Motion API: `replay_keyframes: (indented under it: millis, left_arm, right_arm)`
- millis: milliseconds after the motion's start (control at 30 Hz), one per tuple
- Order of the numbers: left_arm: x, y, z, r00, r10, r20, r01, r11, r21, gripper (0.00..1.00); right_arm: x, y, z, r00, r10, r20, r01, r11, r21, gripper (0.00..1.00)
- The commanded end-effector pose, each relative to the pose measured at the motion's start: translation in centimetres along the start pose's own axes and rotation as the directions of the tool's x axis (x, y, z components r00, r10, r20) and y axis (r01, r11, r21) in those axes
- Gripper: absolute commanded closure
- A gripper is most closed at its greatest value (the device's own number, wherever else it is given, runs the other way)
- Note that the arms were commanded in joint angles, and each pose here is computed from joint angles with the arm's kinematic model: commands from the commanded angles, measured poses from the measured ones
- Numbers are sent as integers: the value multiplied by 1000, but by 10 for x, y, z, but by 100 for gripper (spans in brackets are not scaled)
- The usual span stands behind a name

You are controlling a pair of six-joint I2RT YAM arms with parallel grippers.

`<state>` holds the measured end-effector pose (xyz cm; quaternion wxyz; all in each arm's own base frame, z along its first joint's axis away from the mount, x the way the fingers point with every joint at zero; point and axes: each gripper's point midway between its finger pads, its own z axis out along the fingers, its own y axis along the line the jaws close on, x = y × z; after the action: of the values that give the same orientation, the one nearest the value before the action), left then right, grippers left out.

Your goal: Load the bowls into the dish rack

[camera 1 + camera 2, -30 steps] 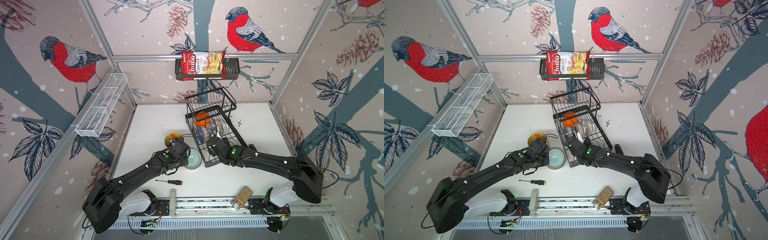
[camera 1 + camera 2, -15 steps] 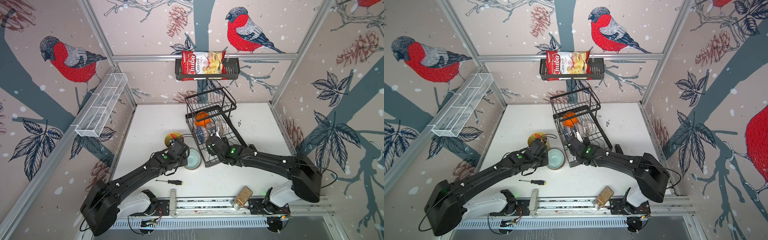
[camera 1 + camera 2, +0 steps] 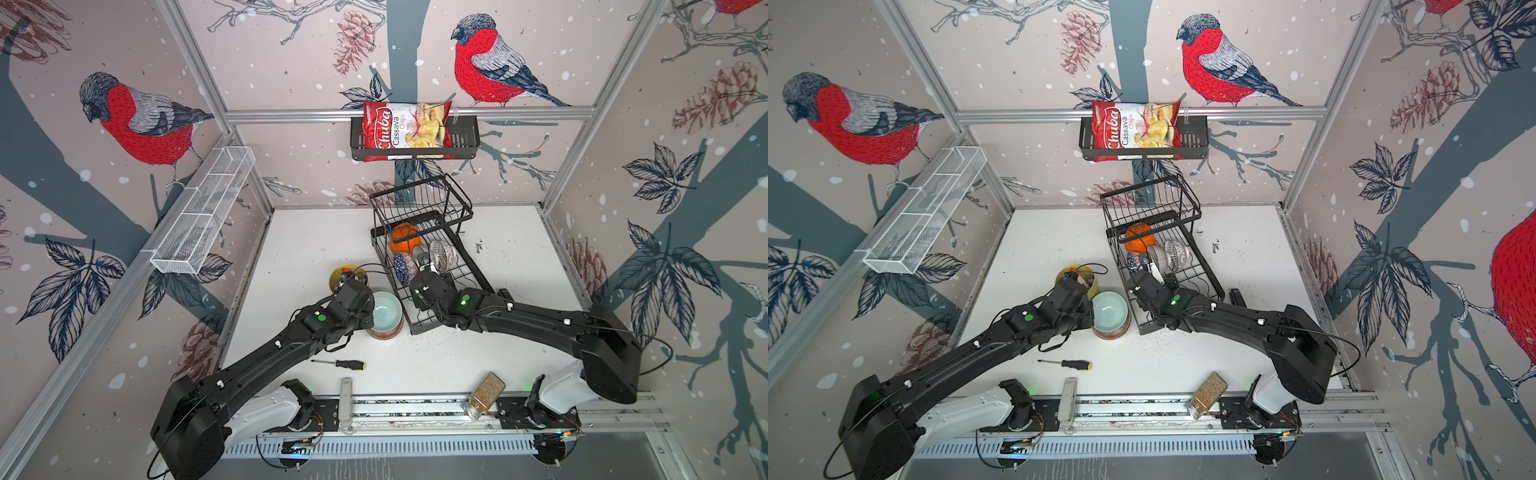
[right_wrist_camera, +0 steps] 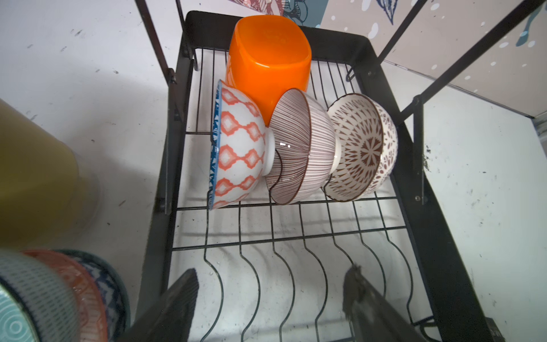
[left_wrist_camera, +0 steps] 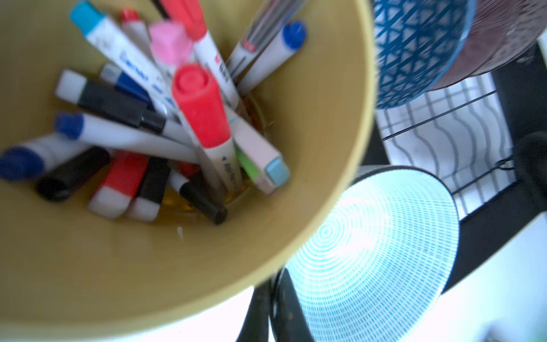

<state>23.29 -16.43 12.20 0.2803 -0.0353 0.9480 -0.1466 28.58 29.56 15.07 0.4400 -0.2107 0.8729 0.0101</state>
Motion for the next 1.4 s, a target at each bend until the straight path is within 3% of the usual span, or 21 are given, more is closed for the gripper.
replay_keyframes:
  millis: [0, 333, 533, 1133, 1367]
  left_arm:
    - [-18, -17, -8, 998, 13, 67, -18, 997, 75, 100]
    - [-27, -29, -20, 994, 37, 104, -51, 990, 133, 100]
    - [-31, -38, -20, 994, 46, 104, -63, 985, 162, 100]
    - [-38, -45, -20, 991, 56, 118, -76, 982, 173, 100]
    - [-38, -45, -19, 991, 59, 123, -80, 982, 171, 100]
  right_arm:
    - [-14, 9, -8, 999, 17, 29, -15, 998, -62, 22]
    - [-37, 36, -38, 996, 49, 71, -28, 964, -265, 24]
    - [-41, 48, -44, 997, 51, 61, -29, 949, -315, 30]
    - [-24, 53, -20, 1000, 3, 3, -2, 974, -227, 47]
    - [-22, 57, -14, 1000, -7, -8, 5, 975, -222, 61]
